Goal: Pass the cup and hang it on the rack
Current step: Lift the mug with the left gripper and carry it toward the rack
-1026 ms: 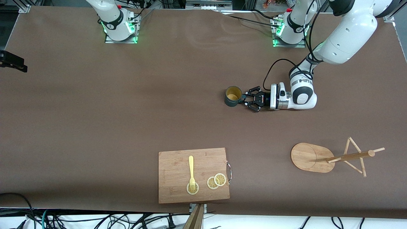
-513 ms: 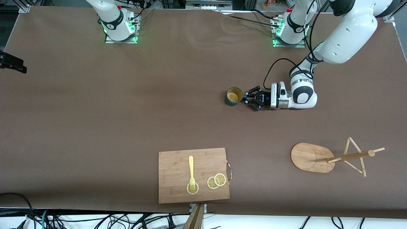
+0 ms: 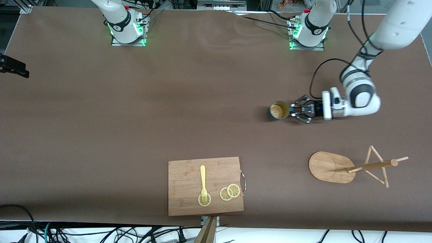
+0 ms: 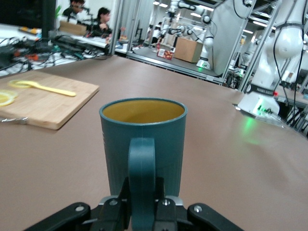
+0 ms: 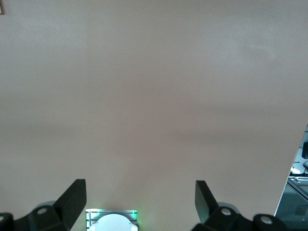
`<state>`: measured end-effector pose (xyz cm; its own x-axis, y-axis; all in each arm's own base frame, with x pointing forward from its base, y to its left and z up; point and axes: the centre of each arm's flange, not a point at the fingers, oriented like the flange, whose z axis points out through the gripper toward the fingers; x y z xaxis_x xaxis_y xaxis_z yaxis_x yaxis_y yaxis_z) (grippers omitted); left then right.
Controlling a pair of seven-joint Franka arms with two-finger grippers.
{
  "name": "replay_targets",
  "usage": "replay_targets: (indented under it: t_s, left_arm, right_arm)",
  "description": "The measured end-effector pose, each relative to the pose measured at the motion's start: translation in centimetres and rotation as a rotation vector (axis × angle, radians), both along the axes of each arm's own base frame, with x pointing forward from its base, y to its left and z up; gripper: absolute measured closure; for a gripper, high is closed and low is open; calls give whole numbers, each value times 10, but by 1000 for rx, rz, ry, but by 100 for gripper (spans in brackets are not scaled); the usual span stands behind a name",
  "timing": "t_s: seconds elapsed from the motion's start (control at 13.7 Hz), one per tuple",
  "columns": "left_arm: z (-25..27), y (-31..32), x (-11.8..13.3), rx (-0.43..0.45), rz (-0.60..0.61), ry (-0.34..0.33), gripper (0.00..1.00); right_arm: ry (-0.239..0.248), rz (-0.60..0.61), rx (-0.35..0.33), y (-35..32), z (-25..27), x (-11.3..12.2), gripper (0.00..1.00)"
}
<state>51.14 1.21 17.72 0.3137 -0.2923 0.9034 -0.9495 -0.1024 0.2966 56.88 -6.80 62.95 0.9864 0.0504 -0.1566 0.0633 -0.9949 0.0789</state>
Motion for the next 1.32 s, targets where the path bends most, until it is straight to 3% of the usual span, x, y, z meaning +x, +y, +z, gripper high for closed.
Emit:
replay_targets:
  t_s: [0.29, 0.66, 0.95, 1.32]
  left_arm:
    - [52, 78, -9, -21, 150, 236, 79]
    - [76, 156, -28, -180, 303, 637, 79]
    - [94, 199, -27, -224, 407, 844, 79]
    - [131, 215, 4, -245, 492, 1051, 79]
  right_arm:
    - [0, -3, 0, -2, 0, 0, 0]
    - [-1, 0, 0, 0, 0, 0, 0]
    - [-1, 0, 0, 0, 0, 0, 0]
    - [-1, 1, 0, 0, 0, 0, 0]
